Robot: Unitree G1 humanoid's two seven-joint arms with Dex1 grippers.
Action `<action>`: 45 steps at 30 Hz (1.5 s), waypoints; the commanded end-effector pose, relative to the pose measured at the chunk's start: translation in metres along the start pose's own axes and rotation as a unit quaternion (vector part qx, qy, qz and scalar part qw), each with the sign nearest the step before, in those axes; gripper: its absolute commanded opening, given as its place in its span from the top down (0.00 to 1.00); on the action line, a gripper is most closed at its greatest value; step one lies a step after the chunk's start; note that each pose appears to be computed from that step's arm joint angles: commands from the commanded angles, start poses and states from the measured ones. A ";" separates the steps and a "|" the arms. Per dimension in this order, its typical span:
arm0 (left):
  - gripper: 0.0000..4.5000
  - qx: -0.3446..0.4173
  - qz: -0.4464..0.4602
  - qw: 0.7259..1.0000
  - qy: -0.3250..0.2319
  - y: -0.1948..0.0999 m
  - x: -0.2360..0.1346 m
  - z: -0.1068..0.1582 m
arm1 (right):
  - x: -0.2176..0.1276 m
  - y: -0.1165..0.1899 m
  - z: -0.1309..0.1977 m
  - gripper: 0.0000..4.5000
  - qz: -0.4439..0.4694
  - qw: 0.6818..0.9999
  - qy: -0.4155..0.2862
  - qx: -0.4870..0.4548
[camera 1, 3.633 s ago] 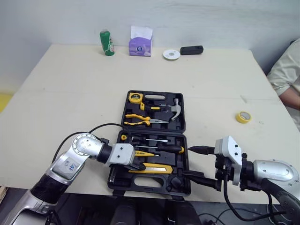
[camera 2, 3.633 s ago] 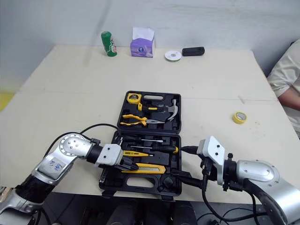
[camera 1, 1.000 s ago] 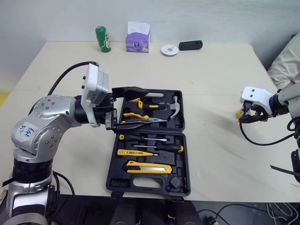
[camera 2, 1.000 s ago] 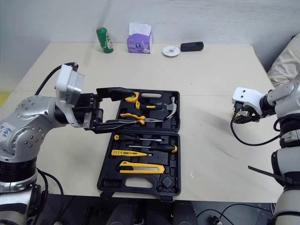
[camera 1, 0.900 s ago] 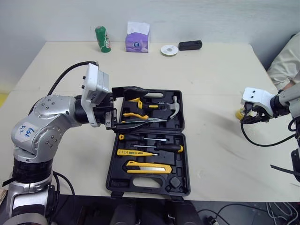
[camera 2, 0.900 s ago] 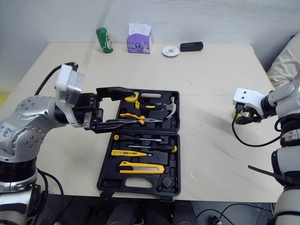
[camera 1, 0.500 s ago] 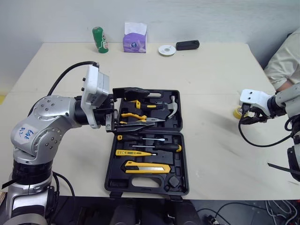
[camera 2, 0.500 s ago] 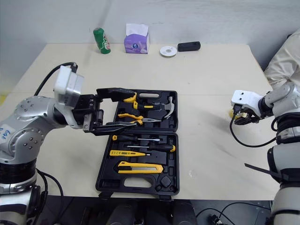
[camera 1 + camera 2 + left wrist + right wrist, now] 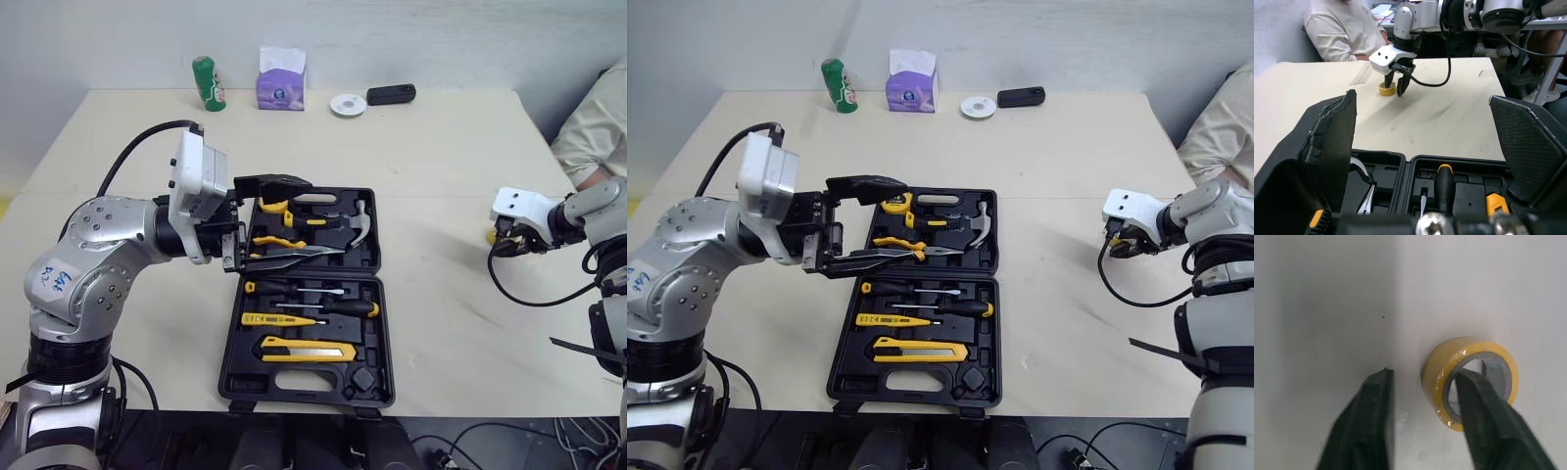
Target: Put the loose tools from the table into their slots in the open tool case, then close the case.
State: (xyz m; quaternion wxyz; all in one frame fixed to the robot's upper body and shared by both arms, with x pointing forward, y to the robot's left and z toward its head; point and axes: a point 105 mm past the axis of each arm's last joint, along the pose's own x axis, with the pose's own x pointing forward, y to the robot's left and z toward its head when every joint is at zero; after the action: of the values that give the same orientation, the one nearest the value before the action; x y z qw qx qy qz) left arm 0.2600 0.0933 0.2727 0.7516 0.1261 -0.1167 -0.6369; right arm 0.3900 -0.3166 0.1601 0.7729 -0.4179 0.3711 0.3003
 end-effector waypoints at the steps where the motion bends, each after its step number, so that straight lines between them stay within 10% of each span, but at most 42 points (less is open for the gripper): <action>1: 0.00 0.015 -0.002 1.000 -0.005 -0.002 0.002 0.004 | -0.010 -0.010 0.006 0.91 -0.022 1.000 -0.009 -0.004; 20: 0.00 0.008 -0.005 1.000 0.020 -0.003 -0.003 -0.005 | -0.036 -0.004 0.039 0.99 0.019 0.991 -0.104 -0.087; 33: 0.00 -0.035 -0.131 0.980 0.147 -0.055 -0.021 -0.059 | -0.079 0.172 0.112 0.99 0.259 0.877 -0.342 -0.215; 45: 0.00 -0.032 -0.224 0.956 0.187 -0.091 -0.022 -0.083 | -0.061 0.250 0.113 0.99 0.321 0.835 -0.336 -0.296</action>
State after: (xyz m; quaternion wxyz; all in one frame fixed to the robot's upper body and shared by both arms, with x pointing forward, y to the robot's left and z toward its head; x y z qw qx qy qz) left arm 0.2068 0.1070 0.1611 0.6177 0.2253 0.0893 -0.7482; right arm 0.2051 -0.1158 0.1456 0.5680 -0.3380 0.1126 0.7419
